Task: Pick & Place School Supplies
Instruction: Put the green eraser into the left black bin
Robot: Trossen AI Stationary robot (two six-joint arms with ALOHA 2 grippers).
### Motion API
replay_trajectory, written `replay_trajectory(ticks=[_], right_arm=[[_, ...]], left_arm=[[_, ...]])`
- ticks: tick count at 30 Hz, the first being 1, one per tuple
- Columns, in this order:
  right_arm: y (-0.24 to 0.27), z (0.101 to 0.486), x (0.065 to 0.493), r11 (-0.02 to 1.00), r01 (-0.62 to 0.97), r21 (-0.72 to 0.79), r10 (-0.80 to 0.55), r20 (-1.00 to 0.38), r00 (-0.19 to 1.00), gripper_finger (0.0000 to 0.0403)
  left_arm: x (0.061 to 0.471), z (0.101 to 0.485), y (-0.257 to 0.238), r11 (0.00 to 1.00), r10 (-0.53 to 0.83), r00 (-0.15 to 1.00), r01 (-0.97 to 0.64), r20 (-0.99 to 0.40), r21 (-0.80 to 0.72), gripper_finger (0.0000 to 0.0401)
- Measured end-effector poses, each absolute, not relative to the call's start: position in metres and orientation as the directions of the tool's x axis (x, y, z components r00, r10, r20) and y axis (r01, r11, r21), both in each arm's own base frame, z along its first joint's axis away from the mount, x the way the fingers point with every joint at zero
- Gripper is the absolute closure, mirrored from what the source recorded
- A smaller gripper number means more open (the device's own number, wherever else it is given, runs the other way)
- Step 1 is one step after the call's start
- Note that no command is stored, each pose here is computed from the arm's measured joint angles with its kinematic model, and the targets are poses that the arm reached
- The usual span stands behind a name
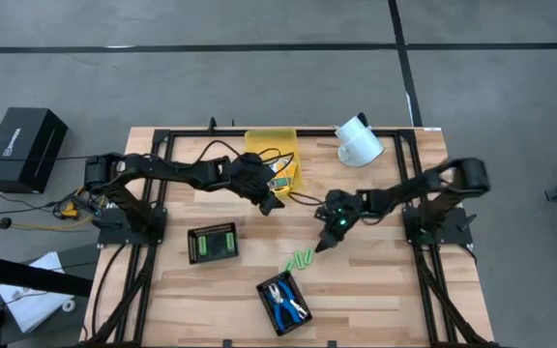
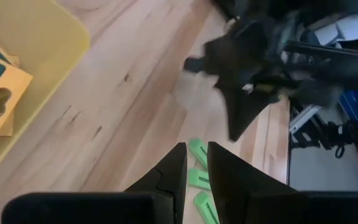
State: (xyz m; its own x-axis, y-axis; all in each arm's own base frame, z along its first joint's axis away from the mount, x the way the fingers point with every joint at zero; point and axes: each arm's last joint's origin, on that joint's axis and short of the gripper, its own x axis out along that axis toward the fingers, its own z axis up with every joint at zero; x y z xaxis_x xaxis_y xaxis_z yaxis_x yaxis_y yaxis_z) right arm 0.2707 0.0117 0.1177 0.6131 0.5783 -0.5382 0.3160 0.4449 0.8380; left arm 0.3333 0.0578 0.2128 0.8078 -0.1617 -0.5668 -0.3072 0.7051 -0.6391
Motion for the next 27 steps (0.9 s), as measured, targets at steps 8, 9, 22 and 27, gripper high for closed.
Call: replay_trajectory(ticks=[8,9,22,27], right_arm=[[0.023,0.094,0.303,0.412,0.338,0.846,0.626,-0.532,0.570,0.0403],[0.024,0.095,0.308,0.413,0.329,0.849,0.629,-0.527,0.572,0.0403],[0.019,0.092,0.311,0.525,0.445,0.726,0.536,-0.688,0.490,0.0403],[0.019,0.090,0.309,0.542,0.453,0.708,0.530,-0.706,0.470,0.0403]], left_arm=[[0.333,0.213,0.057,0.731,-0.206,0.804,-0.253,-0.558,-0.634,0.0343],[0.333,0.213,0.056,0.730,-0.212,0.803,-0.249,-0.557,-0.636,0.0343],[0.332,0.211,0.054,0.762,-0.220,0.788,-0.229,-0.575,-0.605,0.0343],[0.331,0.211,0.059,0.763,-0.208,0.791,-0.236,-0.575,-0.601,0.0343]])
